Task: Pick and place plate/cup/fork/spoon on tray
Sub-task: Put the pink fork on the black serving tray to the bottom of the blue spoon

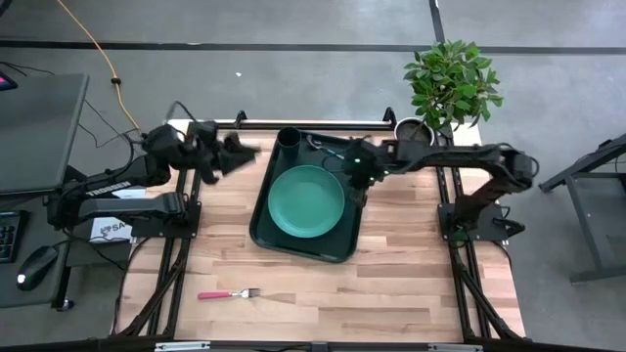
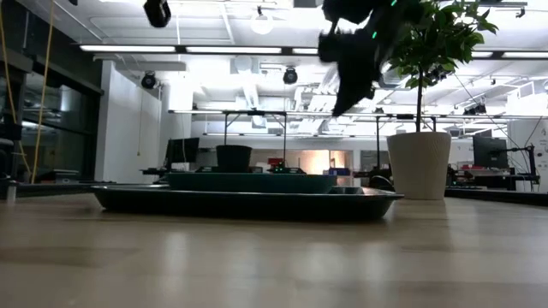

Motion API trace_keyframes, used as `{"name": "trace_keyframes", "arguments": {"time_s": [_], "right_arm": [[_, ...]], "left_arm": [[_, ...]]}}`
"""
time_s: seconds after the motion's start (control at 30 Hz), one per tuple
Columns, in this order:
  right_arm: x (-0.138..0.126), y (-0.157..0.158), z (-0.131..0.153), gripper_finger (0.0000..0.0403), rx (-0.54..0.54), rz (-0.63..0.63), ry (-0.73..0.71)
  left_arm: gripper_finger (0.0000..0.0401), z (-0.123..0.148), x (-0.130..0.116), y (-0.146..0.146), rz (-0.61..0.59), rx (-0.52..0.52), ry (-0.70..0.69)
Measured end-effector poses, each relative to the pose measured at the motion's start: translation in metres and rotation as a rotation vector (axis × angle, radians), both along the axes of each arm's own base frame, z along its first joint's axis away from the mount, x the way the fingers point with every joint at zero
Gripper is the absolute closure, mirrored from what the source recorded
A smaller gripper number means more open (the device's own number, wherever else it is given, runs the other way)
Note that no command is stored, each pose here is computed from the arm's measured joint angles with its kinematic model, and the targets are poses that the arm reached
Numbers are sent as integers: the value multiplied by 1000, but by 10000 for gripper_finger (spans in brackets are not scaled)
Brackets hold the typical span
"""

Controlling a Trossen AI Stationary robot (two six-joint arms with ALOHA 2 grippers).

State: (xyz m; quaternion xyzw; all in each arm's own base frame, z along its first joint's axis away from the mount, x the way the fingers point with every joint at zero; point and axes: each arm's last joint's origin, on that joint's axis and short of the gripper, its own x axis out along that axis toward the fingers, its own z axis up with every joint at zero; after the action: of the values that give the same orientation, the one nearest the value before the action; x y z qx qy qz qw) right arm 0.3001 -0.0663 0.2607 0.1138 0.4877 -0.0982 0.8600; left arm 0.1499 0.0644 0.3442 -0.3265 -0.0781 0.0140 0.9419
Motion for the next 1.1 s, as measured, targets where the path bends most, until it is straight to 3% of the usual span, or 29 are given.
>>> {"name": "trace_keyframes", "arguments": {"time_s": [0.23, 0.33, 0.47, 0.7, 0.93, 1.1], "right_arm": [[-29, 19, 7, 403, 17, -163, -174], [-40, 22, 0, 403, 31, -233, -201], [-49, 23, -8, 403, 56, -284, -220], [-49, 23, -10, 403, 55, -280, -235], [-48, 23, -9, 403, 14, -225, -238], [-48, 23, -9, 403, 0, -198, -235]], "left_arm": [[209, -42, 7, -40, -325, -144, 444], [217, -63, 6, -67, -422, -125, 692], [225, -88, 2, -103, -509, -13, 984], [225, -122, 10, -168, -643, 120, 1212], [224, -168, 28, -216, -615, 84, 1343], [224, -199, 34, -230, -544, 86, 1430]]}}
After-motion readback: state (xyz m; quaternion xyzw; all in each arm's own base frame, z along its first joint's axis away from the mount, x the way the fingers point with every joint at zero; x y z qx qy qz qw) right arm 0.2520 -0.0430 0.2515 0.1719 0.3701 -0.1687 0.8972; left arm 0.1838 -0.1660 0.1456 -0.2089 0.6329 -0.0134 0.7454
